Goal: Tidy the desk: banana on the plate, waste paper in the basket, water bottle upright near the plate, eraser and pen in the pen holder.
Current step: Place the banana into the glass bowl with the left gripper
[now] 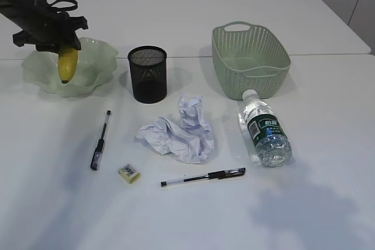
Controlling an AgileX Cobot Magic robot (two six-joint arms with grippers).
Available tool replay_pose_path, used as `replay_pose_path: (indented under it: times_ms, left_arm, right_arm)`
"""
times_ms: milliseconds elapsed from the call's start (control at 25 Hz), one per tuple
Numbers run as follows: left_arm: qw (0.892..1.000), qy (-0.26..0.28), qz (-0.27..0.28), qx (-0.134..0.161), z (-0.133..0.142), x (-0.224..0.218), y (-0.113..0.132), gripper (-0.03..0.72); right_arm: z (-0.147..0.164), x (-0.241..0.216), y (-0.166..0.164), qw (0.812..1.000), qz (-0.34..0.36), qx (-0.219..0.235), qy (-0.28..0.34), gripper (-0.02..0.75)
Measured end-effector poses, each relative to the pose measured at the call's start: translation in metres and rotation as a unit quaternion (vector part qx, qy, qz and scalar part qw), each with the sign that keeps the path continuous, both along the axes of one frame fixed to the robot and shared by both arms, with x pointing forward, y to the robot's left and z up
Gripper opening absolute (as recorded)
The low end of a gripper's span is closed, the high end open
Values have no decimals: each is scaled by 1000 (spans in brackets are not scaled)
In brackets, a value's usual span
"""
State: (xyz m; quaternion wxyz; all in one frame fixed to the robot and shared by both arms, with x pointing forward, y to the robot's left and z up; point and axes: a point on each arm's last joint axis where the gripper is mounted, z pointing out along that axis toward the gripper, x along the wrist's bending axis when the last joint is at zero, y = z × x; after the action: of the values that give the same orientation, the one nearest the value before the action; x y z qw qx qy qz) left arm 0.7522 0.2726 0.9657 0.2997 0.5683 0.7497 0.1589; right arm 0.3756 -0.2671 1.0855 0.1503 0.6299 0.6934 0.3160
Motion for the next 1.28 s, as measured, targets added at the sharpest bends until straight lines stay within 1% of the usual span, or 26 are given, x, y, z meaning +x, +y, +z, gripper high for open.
replay_pose_path:
  times_ms: [640,720,800,920,1280]
  left_arm:
    - [1000,0,0,0,-3,1,0,321]
    - [1000,1,0,1,-4,1,0,335]
    - [1000,-1,0,1,-3,1,0,372]
    - [1000,-9,1,1,-3,2,0,403]
    - [1000,-4,0,2,-3,2,0,412]
  right_arm:
    - [0,0,0,1000,0,0,0,554]
    - [0,0,0,1000,0,0,0,554]
    - [0,0,0,1000,0,0,1,554]
    - [0,0,0,1000,1,0,3,554]
    - [-2,-2,-1,1000,3,-9,10,554]
